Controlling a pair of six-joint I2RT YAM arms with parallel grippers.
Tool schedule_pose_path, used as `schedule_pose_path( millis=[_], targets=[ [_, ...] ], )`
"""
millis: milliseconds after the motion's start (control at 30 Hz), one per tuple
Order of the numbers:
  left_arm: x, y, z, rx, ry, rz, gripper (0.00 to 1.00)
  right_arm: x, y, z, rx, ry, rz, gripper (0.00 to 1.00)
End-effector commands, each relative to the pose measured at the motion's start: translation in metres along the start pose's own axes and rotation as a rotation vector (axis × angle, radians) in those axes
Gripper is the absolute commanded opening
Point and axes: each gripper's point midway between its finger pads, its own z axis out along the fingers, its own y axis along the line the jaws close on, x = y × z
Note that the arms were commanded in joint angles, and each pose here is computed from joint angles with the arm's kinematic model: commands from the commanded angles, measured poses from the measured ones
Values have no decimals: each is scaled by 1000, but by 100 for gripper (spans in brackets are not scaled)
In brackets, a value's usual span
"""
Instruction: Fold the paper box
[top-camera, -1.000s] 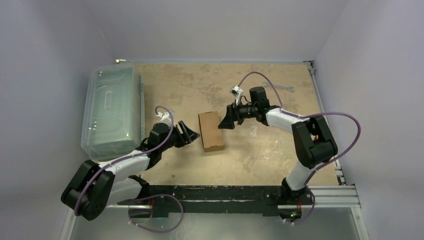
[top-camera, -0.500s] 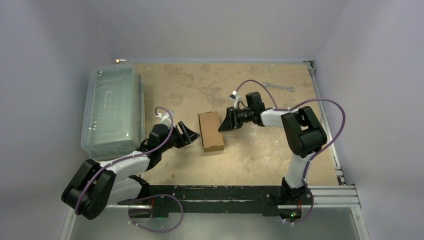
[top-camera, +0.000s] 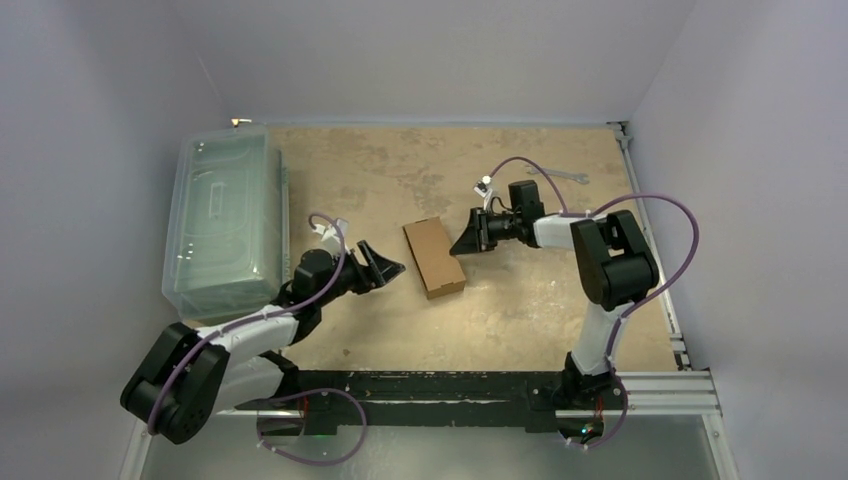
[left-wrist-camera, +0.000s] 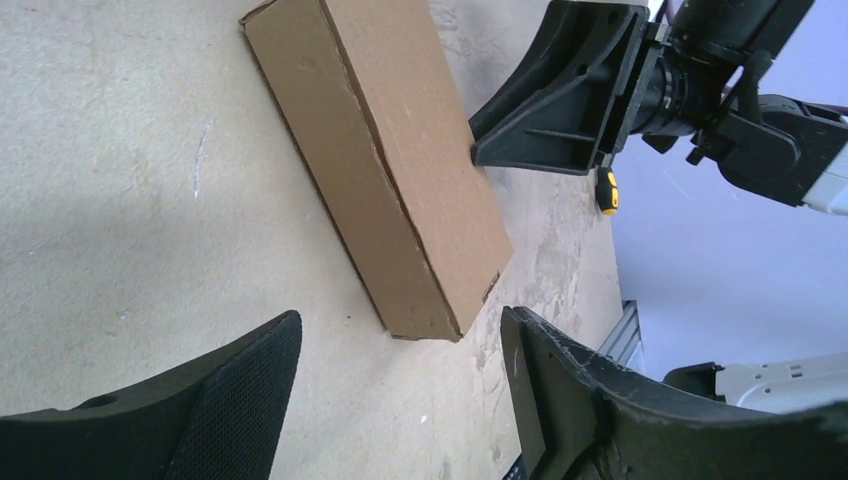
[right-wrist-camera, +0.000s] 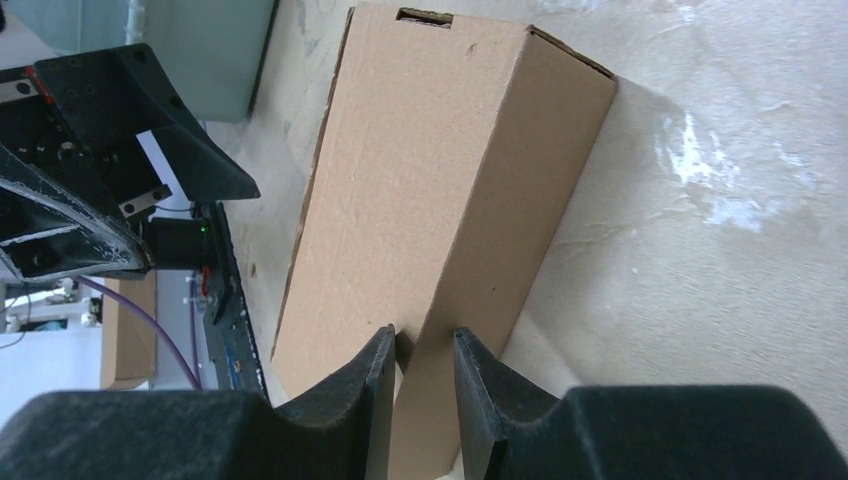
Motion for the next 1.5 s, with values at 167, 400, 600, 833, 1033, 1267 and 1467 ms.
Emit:
schedule_pose_path(
  millis=[167, 400, 600, 833, 1033, 1267, 1467],
  targets=[
    [-6, -30, 12, 161, -11, -36, 76, 1, -31, -11, 32, -9, 29, 27],
    [-5, -46, 40, 161, 1, -19, 83, 2, -39, -16, 49, -4, 39, 26],
    [-2, -48, 61, 196, 5, -66, 87, 2, -39, -16, 48, -4, 43, 26],
    [-2, -55, 76, 238, 8, -112, 89, 1, -36, -16, 35, -5, 46, 26],
    [-7, -67, 80, 242, 4, -78, 89, -2, -36, -17, 43, -10, 36, 27],
    [-10, -53, 85, 130, -2, -22, 64, -46, -55, -54, 377, -122, -93, 31],
    [-9, -46, 95, 51, 11, 21, 29, -82, -40, -90, 499, -237, -198, 33]
  ],
)
